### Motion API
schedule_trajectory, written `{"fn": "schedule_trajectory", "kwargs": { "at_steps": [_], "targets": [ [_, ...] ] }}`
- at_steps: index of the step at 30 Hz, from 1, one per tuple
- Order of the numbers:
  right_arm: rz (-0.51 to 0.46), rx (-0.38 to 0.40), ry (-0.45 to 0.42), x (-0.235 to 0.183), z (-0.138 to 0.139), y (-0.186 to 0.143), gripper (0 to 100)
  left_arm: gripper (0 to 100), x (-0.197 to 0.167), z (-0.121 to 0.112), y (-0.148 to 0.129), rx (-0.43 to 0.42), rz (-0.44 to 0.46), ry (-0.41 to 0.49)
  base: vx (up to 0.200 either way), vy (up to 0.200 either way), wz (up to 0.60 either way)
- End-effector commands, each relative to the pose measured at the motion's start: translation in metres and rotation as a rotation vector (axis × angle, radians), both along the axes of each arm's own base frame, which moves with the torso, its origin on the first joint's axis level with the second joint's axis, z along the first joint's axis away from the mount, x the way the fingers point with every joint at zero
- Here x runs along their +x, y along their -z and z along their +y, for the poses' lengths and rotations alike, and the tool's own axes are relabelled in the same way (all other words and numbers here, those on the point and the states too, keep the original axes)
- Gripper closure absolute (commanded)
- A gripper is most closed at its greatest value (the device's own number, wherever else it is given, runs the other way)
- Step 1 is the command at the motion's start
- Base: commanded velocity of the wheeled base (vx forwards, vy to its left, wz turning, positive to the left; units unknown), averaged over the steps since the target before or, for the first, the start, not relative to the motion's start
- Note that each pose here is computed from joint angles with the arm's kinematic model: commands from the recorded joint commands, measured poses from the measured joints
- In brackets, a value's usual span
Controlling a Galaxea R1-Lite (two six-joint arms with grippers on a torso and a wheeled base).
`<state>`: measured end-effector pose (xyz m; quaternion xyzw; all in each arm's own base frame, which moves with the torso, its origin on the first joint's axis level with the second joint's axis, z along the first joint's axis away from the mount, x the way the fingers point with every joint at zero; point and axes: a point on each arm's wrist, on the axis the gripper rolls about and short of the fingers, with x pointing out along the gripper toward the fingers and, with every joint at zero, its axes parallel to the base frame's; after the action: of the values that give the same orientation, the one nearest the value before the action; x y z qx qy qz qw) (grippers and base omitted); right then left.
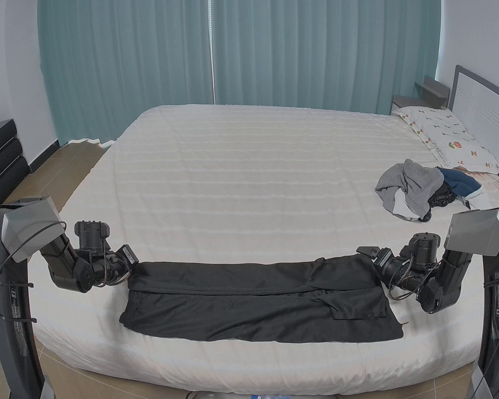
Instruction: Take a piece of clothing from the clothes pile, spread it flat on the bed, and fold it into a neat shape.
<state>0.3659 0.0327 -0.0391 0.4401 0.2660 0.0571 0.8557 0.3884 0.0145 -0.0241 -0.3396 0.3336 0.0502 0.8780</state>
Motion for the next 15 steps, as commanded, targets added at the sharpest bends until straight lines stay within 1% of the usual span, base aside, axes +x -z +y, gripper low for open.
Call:
{"fn": "schedule_trajectory", "kwargs": {
  "at_steps": [1,4,5,12,15],
  "targets": [
    [-0.006,0.002,0.002,0.002,-0.0006,-0.0002,0,100,0.0028,0.0022,-0.0028,-0.031,-0.03,-0.043,0.0,0.0,0.0],
    [-0.01,0.001,0.011,0.0033,-0.0034,-0.0008,0,100,0.0043,0.0028,-0.0062,-0.082,-0.081,-0.08,0.0,0.0,0.0],
    [-0.012,0.001,0.013,0.0037,-0.0039,-0.001,0,100,0.0039,0.0022,-0.0049,-0.083,-0.089,-0.079,0.0,0.0,0.0],
    [-0.012,-0.001,0.019,0.005,-0.0056,-0.0008,0,100,0.0009,0.0021,-0.0009,-0.081,-0.09,-0.078,0.0,0.0,0.0],
    [-0.016,-0.005,0.035,0.0076,-0.0085,-0.0008,0,100,-0.0001,0.002,-0.0003,-0.082,-0.087,-0.078,0.0,0.0,0.0]
  ]
}}
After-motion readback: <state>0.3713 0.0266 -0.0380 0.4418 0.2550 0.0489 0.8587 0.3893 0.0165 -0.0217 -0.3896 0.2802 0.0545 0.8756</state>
